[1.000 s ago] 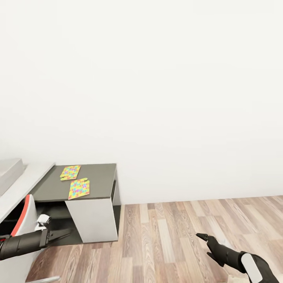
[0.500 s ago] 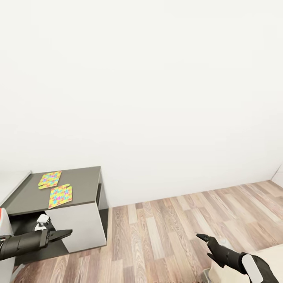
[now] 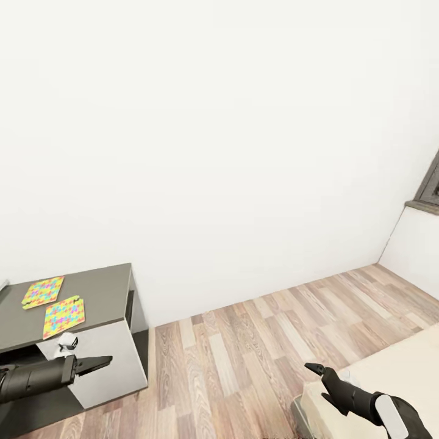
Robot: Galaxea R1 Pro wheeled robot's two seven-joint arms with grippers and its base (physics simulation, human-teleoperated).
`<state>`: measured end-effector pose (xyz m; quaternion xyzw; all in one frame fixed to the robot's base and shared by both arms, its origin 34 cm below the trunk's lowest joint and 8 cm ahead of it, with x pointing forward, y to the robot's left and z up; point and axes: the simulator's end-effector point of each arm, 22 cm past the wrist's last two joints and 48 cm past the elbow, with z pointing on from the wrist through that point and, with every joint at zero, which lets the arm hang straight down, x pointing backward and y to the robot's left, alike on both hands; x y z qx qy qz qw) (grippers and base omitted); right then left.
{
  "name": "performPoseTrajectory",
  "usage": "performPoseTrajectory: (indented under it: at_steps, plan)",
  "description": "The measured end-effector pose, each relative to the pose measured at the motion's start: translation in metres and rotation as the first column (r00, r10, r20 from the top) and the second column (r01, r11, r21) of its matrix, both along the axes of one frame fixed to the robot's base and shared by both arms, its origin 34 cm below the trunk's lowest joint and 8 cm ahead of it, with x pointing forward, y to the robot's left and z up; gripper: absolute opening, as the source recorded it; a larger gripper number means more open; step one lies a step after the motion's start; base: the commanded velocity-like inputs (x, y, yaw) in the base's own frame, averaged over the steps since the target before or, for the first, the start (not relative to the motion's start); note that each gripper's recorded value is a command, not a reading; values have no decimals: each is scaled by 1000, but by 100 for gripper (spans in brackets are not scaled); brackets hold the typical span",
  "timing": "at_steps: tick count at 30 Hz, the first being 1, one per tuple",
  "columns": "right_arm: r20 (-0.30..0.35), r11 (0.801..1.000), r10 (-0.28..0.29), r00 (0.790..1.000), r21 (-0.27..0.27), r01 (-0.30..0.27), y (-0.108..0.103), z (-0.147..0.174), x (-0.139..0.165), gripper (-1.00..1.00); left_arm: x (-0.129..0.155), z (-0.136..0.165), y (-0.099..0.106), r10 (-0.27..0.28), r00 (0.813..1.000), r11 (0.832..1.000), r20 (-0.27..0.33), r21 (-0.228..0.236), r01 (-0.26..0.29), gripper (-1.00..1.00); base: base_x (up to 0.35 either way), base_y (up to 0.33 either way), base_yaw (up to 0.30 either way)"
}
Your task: Put all the toys in the child's room - the three board games (two on the bed and one on the table), the two jigsaw puzzles on the table, and the tennis ball on the table - inside the toy box on the table in the child's room.
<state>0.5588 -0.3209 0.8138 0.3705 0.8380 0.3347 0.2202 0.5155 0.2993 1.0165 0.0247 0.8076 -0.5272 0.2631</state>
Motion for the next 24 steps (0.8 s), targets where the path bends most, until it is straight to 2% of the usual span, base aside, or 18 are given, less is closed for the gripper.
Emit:
performPoseTrajectory:
  at_steps: [13, 24]
  plan:
    - [6, 1000, -1, 1000, 0, 1, -1, 2, 1, 100, 0, 2, 0, 0, 1000, 1000, 6, 0, 0, 100, -6, 0, -283]
    - [10, 1000, -1, 1000, 0, 1, -1, 5, 2, 100, 0, 4, 0, 0, 1000, 1000, 12, 0, 0, 100, -122, 44, -283]
